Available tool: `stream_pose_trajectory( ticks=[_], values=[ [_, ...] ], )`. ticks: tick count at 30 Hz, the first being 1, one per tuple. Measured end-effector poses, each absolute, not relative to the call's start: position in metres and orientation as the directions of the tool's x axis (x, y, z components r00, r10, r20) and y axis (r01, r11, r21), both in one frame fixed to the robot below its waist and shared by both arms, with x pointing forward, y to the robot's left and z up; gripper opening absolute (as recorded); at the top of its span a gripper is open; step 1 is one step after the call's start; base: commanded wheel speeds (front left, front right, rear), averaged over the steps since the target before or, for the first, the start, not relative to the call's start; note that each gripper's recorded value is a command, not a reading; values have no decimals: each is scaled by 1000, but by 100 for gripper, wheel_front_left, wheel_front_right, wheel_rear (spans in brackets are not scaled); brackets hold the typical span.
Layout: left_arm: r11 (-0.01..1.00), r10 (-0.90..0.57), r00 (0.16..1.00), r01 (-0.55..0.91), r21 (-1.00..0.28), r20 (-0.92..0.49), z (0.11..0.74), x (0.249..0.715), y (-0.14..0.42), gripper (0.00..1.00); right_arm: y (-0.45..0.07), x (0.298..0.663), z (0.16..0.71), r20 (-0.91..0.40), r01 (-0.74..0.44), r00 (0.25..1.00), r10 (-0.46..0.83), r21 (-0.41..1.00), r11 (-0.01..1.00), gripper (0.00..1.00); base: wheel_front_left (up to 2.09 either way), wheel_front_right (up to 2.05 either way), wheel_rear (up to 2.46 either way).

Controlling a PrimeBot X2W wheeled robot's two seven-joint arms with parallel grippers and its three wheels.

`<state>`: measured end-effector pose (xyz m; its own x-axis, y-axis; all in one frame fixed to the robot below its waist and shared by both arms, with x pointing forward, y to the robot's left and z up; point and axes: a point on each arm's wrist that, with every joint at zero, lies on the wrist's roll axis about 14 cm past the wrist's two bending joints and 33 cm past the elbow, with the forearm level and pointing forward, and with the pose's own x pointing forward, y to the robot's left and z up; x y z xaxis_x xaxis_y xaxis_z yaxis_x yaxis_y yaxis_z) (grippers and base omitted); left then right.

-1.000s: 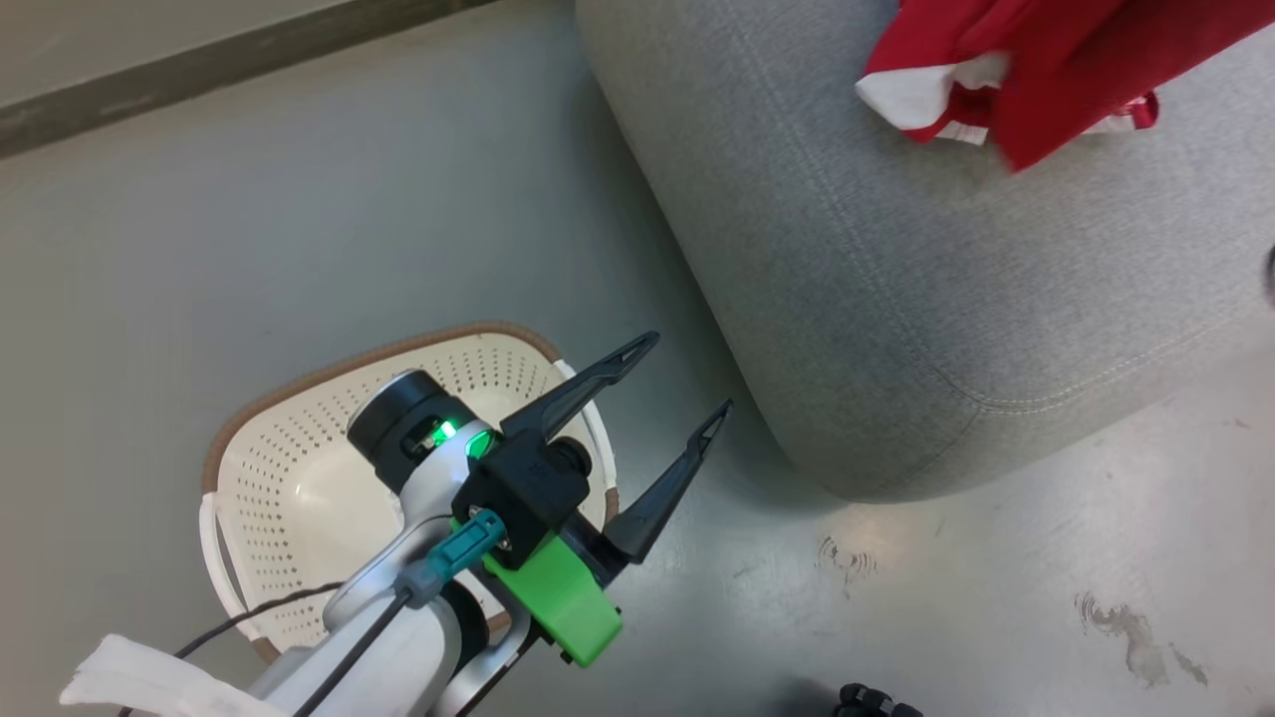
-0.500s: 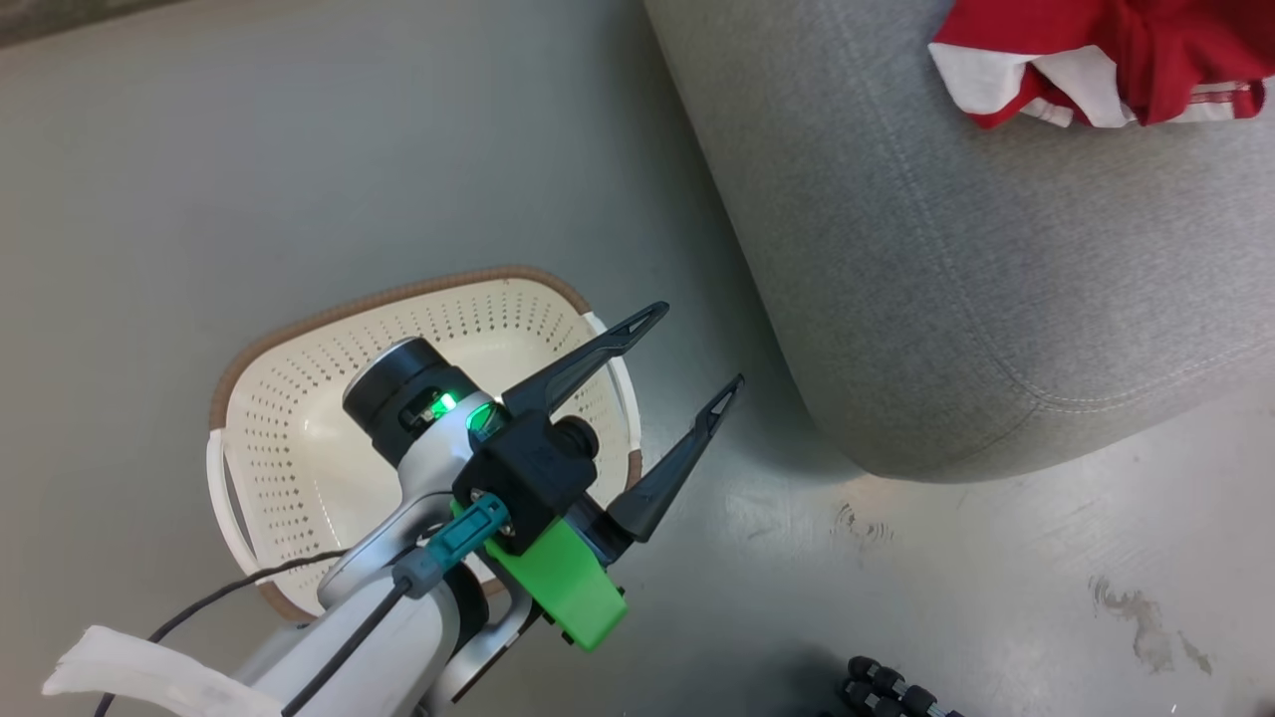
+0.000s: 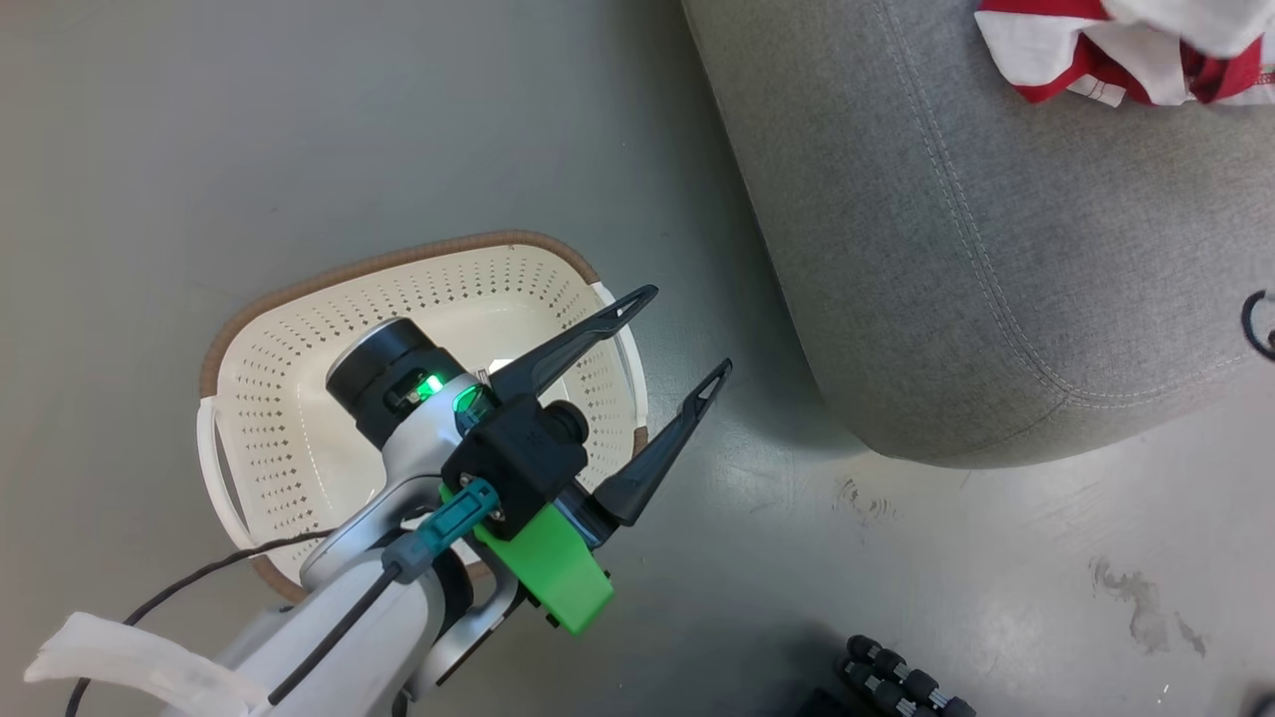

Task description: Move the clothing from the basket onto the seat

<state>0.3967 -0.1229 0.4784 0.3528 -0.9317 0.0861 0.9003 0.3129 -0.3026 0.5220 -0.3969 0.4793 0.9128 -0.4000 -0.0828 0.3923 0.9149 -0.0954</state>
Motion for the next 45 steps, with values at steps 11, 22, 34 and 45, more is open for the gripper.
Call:
stream_pose_trajectory(
  ticks=[11, 22, 34, 45],
  values=[
    [312, -934, 349, 901, -300, 76, 474, 396, -124, 100, -390, 509, 447, -177, 386, 903, -393, -74, 920, 0, 0, 0, 0],
    [305, -935, 341, 912, -273, 95, 486, 389, -126, 100, -380, 501, 448, -197, 343, 915, -351, -76, 936, 100, 0, 0, 0],
    [304, -932, 340, 922, -241, 124, 504, 381, -127, 100, -368, 456, 425, -268, 340, 902, -338, -41, 939, 100, 0, 0, 0],
    [379, -901, 412, 899, -219, 133, 517, 382, -117, 100, -346, 448, 455, -170, 281, 945, -278, -6, 960, 100, 0, 0, 0]
  ],
)
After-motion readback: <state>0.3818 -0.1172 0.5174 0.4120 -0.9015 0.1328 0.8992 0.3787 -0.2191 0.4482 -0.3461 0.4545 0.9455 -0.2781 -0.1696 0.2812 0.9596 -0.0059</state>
